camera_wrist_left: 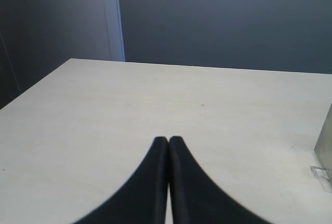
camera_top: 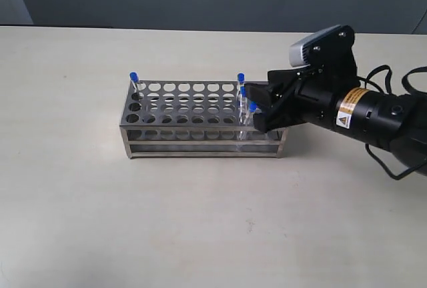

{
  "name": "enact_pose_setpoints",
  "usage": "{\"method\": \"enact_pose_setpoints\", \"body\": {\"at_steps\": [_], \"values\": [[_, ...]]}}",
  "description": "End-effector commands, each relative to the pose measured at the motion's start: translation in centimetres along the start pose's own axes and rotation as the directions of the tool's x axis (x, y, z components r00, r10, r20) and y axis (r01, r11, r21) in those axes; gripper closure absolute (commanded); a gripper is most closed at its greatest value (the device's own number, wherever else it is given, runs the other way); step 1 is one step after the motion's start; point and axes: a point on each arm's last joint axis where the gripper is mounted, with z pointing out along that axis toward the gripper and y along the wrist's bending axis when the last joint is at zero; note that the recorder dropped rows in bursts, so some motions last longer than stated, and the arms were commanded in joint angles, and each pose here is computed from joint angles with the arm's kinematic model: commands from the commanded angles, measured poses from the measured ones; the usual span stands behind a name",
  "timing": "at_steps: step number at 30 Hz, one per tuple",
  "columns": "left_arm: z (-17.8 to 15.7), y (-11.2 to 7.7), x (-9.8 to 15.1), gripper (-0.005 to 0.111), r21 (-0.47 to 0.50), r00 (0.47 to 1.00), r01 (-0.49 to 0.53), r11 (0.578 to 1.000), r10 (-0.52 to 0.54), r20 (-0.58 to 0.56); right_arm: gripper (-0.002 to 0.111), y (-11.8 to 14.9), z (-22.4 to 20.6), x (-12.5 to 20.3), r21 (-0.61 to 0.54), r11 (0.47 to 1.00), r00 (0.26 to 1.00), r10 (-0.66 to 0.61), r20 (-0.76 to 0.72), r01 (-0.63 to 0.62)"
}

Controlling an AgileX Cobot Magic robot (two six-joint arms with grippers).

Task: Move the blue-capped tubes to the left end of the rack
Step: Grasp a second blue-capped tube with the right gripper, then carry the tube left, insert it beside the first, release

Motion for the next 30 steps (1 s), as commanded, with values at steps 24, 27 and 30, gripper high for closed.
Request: {"method": "enact_pose_setpoints", "body": {"at_steps": [24,27,30], "values": [[0.0,-0.1,0.1,0.106,0.011,1.0,0.004,1.0,-0.004,0.004,0.108,0.2,1.1,1.2,-0.078,0.997,0.996,0.037,0.085,-0.03],[0.0,-0.1,0.1,0.106,0.011,1.0,0.004,1.0,-0.004,0.004,0.108,0.5,0.0,-1.0,-0.07,0.998,0.989,0.015,0.15,-0.005],[0.0,-0.1,0.1,0.106,0.011,1.0,0.004,1.0,-0.004,0.004,0.108,0.9,-0.3,-3.8,-0.054,0.997,0.982,-0.035,0.183,0.045]]}}
